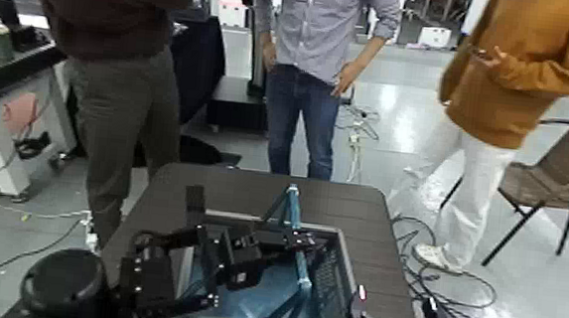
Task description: Grasp the handle of the crate.
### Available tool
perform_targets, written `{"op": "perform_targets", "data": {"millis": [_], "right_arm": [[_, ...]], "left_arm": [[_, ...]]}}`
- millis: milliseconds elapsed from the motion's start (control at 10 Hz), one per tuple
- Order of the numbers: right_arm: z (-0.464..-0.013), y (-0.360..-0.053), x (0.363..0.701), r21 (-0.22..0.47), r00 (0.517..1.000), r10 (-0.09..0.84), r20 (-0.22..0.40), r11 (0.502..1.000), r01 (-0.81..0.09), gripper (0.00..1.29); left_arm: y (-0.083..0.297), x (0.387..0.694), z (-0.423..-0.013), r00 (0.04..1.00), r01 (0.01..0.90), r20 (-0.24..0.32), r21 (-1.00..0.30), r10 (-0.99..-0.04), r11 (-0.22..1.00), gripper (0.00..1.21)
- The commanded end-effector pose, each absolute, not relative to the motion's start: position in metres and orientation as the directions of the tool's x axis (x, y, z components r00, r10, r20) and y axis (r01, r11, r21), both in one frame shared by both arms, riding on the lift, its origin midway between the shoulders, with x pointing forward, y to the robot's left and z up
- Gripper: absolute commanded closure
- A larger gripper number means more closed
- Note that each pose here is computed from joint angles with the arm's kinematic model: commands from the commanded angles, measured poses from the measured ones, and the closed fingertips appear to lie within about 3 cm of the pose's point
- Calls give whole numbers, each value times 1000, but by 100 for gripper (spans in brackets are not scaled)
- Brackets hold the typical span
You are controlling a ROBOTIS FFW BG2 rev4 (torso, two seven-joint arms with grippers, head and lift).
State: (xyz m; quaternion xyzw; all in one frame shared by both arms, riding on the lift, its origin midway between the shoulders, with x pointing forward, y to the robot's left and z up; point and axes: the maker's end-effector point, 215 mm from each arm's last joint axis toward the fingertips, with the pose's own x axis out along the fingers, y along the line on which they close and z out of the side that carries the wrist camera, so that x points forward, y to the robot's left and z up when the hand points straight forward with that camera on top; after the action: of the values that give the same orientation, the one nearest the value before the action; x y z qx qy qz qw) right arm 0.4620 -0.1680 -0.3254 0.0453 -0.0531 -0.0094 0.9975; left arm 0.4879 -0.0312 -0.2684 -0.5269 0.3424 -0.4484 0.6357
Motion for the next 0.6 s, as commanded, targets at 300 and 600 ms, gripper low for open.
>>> {"op": "perform_targets", "data": {"millis": [300,600], "right_arm": [[-324,-170,460,86,993,-37,110,996,27,16],[-327,-169,461,81,995,-38,96,996,30,16]], "left_arm": [[-25,445,-267,327,144,60,-989,-943,-13,119],[-22,425,-274,330,90,86,-994,-940,-59,119]]}}
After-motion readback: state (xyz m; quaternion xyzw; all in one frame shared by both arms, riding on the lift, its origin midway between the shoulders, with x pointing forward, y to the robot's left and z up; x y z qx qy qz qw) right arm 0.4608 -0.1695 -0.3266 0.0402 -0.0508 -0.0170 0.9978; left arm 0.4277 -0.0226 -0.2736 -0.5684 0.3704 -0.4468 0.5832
